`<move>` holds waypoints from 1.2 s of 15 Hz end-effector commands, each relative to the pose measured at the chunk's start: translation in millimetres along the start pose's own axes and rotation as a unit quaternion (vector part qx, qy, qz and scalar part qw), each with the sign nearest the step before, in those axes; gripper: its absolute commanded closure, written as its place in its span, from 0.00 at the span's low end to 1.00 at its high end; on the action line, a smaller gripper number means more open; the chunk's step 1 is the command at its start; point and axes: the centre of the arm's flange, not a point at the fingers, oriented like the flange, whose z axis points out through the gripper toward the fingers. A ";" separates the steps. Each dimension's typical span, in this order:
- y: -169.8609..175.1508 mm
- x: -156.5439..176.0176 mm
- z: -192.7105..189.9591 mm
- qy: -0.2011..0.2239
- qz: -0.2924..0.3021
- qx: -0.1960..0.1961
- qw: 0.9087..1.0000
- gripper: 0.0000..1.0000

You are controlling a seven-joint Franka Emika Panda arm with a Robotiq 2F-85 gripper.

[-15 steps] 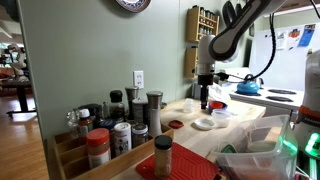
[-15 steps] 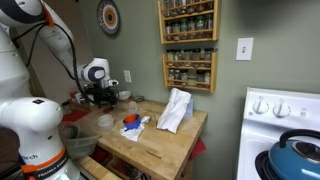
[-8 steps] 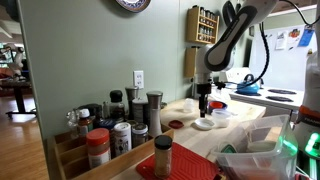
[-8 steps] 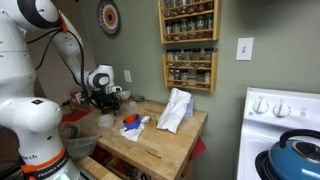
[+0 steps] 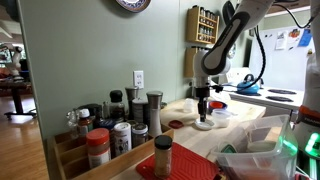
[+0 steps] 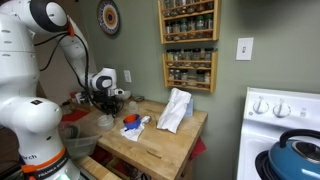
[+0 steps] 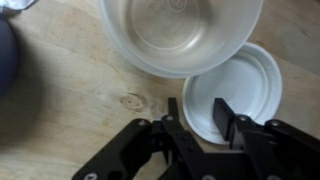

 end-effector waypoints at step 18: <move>-75.4 32.7 -66.0 -0.090 0.152 -0.302 0.937 0.99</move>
